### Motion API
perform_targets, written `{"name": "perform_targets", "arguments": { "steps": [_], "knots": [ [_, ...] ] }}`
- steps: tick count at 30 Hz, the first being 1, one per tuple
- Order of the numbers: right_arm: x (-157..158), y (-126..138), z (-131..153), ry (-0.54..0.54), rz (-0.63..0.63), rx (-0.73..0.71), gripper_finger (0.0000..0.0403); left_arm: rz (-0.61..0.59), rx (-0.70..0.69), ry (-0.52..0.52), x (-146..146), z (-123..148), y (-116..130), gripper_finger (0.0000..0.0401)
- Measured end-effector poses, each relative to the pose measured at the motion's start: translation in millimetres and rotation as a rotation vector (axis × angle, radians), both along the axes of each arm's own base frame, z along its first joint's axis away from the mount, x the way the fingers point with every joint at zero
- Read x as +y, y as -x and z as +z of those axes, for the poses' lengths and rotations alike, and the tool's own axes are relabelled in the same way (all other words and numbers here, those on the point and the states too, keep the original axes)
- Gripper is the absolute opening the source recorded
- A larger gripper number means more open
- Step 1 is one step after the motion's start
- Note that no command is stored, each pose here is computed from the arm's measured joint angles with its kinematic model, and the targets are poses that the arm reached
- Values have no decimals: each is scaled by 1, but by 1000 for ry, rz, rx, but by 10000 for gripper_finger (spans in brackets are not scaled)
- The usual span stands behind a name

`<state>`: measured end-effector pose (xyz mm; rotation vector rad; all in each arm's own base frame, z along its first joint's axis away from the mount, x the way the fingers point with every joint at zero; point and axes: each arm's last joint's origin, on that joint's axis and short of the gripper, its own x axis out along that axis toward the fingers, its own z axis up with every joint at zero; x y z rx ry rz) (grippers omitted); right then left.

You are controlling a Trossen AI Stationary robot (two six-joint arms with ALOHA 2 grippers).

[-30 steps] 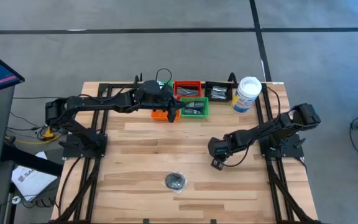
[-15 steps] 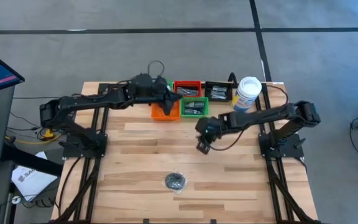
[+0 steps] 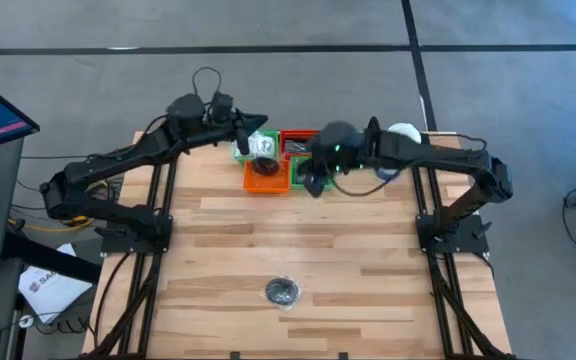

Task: Pick & Place Travel size toiletries
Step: Put the nail cutter into the black bin

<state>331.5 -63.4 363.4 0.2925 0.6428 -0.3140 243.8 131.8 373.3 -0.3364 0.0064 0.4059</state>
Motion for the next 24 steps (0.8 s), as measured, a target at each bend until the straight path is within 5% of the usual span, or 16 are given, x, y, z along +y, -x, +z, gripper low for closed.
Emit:
{"name": "perform_targets", "arguments": {
  "steps": [9,24],
  "knots": [
    [-8,8,69,83,0,-202,45,-5,-19,-6,-3,5,4,1],
    [4,14,105,104,28,-334,45,-260,-188,-49,-11,22,3,1]
  ]
}}
